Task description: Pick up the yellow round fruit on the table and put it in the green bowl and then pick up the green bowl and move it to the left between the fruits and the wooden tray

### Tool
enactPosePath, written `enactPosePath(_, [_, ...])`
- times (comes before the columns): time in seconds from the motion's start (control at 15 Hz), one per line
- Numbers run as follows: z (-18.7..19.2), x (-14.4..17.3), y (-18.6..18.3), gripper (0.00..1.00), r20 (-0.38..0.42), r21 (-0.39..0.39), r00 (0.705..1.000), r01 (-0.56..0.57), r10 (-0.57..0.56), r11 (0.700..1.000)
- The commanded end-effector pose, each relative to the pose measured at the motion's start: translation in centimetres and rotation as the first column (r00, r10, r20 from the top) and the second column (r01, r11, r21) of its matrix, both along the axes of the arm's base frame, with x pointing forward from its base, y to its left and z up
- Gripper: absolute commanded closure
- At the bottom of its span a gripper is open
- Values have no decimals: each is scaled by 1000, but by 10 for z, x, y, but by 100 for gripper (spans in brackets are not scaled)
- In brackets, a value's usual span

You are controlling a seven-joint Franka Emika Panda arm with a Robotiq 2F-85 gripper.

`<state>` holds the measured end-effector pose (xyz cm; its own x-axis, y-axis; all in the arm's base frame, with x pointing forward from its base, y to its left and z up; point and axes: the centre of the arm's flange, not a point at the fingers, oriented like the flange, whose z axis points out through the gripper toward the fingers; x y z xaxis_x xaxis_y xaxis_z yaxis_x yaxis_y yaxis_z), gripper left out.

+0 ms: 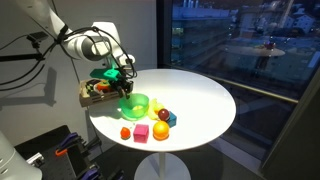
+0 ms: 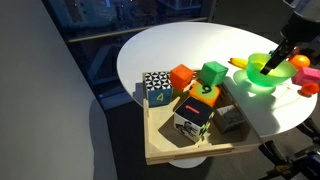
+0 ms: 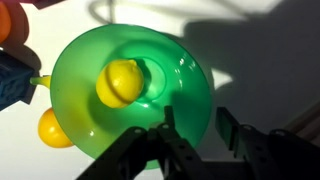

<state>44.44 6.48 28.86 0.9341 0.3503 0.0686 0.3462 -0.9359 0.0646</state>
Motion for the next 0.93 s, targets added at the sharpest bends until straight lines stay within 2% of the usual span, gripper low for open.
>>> enactPosePath(0.0, [4, 1, 3, 22, 13, 4, 1000, 26, -26, 1000])
enactPosePath(0.2, [9, 3, 3, 0, 18, 11, 999, 51, -52, 999])
enactPosePath(0.6, [28, 15, -1, 0, 37, 27, 985, 168, -169, 985])
enactPosePath(0.87, [42, 24, -9, 0, 66, 19, 964, 257, -258, 966])
